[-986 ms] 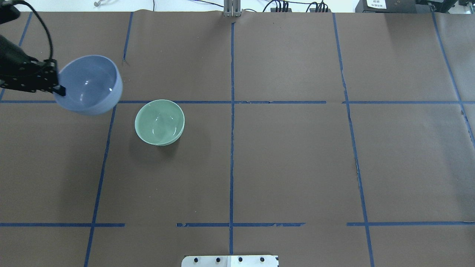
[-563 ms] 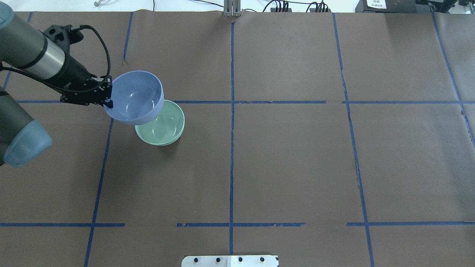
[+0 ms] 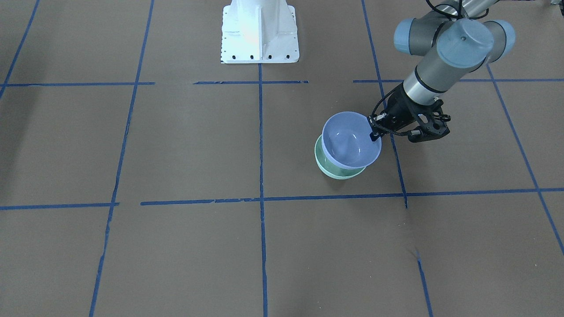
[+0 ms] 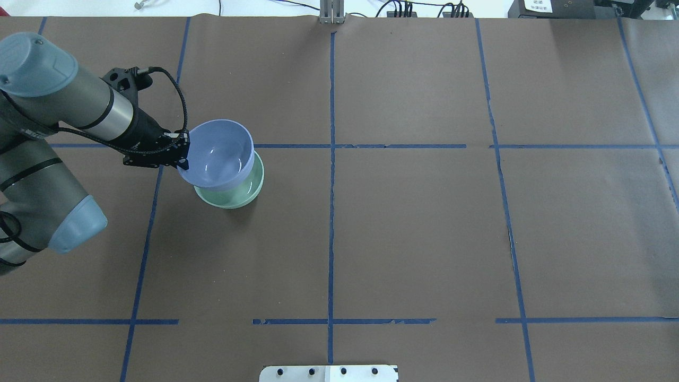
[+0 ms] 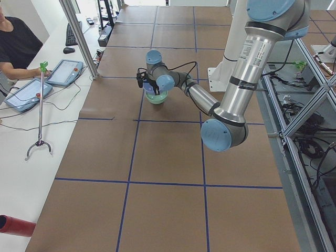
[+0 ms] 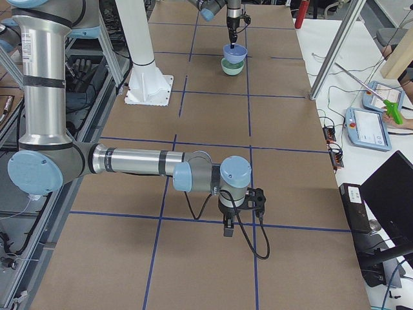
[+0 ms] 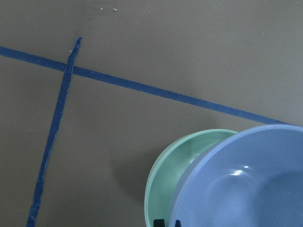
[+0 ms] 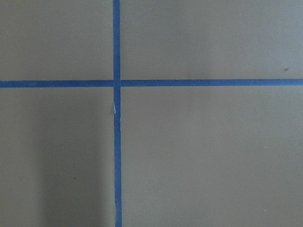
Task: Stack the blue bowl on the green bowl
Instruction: 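Carry the blue bowl over the green bowl and lower it in, then open the left gripper to release the blue bowl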
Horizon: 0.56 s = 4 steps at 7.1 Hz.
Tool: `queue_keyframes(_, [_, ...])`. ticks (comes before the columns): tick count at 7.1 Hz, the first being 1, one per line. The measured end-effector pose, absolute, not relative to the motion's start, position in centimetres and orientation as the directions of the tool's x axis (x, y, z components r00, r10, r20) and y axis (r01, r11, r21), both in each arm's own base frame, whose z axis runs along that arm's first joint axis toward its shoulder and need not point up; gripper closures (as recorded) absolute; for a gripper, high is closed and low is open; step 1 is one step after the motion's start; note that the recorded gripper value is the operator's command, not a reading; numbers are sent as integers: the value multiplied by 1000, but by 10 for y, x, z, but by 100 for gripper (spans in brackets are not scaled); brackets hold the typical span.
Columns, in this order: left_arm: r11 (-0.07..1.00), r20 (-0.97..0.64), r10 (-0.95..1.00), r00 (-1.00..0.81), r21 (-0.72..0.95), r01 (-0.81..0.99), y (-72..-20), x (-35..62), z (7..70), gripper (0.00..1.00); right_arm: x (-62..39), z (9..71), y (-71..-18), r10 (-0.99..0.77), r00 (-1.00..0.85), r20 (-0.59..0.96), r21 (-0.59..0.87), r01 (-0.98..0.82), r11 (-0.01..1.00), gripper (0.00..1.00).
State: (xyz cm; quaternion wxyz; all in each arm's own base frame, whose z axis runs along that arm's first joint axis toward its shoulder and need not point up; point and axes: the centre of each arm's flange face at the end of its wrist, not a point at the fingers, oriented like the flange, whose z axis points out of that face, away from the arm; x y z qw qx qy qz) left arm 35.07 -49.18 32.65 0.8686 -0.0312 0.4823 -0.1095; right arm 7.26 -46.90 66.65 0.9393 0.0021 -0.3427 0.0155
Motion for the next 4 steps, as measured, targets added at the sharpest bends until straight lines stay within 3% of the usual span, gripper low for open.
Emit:
queue_keyframes(1, [974, -831, -219, 512, -161, 157, -490, 353, 327, 100, 73, 666, -469, 27, 765, 644, -6, -30, 1000, 0])
queue_keyframes(2, [975, -830, -219, 513, -161, 156, -490, 354, 328, 79, 73, 666, -469, 27, 765, 644, -6, -30, 1000, 0])
queue_keyframes(3, [975, -830, -218, 514, -160, 154, -489, 355, 328, 1, 73, 666, -469, 27, 765, 644, -6, -30, 1000, 0])
queue_keyframes(4, [977, -831, -211, 515, -156, 149, -488, 357, 329, 0, 73, 666, -469, 27, 765, 644, -6, -30, 1000, 0])
